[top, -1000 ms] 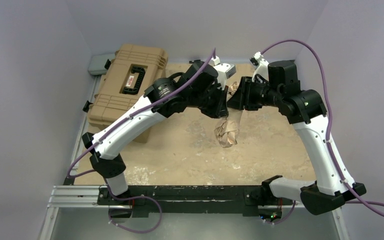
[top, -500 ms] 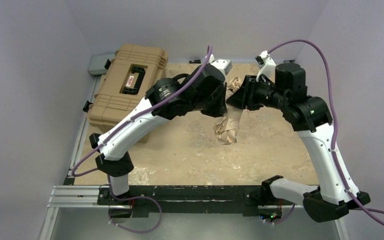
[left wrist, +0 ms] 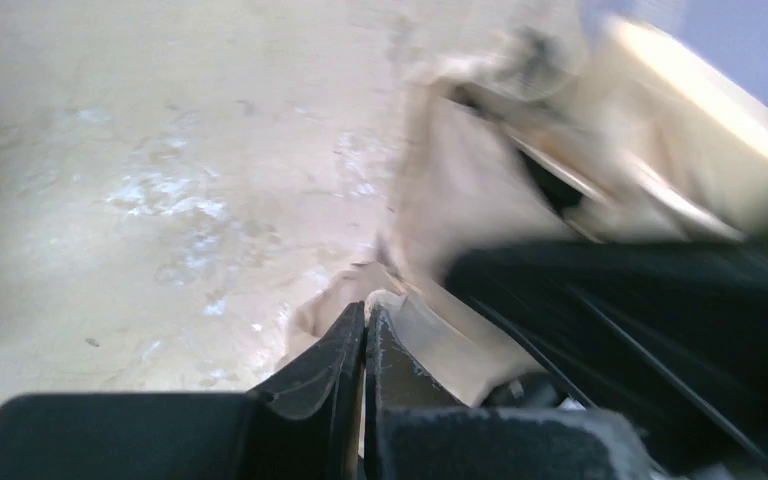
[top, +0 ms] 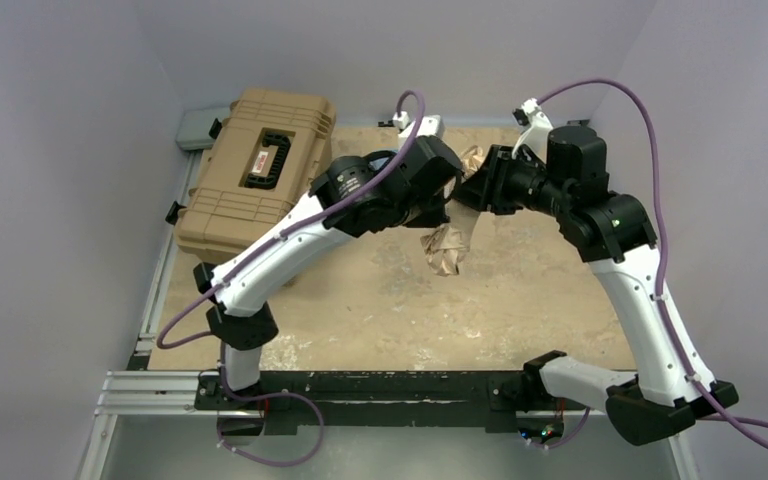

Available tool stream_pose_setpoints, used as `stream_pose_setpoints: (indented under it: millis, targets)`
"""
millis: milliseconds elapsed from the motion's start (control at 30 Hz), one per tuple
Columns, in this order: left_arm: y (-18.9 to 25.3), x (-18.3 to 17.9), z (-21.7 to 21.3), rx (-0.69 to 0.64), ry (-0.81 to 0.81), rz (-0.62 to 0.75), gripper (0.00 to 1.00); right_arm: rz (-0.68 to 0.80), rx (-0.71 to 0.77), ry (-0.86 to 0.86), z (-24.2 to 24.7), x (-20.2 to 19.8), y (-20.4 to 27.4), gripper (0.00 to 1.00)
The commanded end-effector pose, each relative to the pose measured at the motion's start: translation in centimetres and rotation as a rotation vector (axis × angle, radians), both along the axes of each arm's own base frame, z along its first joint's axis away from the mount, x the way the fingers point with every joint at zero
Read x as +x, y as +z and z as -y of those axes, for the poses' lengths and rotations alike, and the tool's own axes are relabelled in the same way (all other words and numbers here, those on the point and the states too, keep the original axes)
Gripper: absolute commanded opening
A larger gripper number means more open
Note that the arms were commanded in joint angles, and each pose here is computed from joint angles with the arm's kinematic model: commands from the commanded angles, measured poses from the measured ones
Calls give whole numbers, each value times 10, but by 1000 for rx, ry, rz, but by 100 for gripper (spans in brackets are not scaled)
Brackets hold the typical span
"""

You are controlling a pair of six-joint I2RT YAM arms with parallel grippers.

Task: Open the umbrella

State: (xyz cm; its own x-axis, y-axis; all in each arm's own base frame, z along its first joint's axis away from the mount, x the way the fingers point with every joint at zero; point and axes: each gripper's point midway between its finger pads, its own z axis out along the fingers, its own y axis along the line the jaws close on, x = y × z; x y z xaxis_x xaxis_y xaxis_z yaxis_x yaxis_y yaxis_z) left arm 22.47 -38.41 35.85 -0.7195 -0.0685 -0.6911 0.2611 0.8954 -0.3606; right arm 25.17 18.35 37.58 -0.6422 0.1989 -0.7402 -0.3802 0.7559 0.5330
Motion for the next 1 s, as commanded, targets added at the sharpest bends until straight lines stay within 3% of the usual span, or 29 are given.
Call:
stream_pose_setpoints:
  millis: [0, 67, 167, 400, 533, 633, 733, 967]
  targets:
    - [-119, 38, -117, 374, 361, -273, 0, 268, 227, 104, -15, -28, 90, 0]
    - [-122, 43, -128, 298, 350, -234, 0, 287, 244, 130, -16, -36, 93, 0]
    - [-121, 45, -144, 324, 397, -264, 0, 293, 255, 158, -18, -42, 92, 0]
    - [-99, 49, -114, 177, 203, -176, 1, 281, 226, 147, -16, -40, 86, 0]
    - [-89, 43, -118, 163, 176, -165, 45, 269, 211, 132, -14, -36, 81, 0]
    - [-83, 38, -124, 161, 162, -148, 67, 256, 185, 117, -12, -32, 74, 0]
    - [-73, 34, -134, 152, 166, -126, 78, 252, 151, 107, -10, -28, 64, 0]
    - [-60, 23, -164, 125, 228, -105, 80, 335, 60, 52, -1, -6, 17, 0]
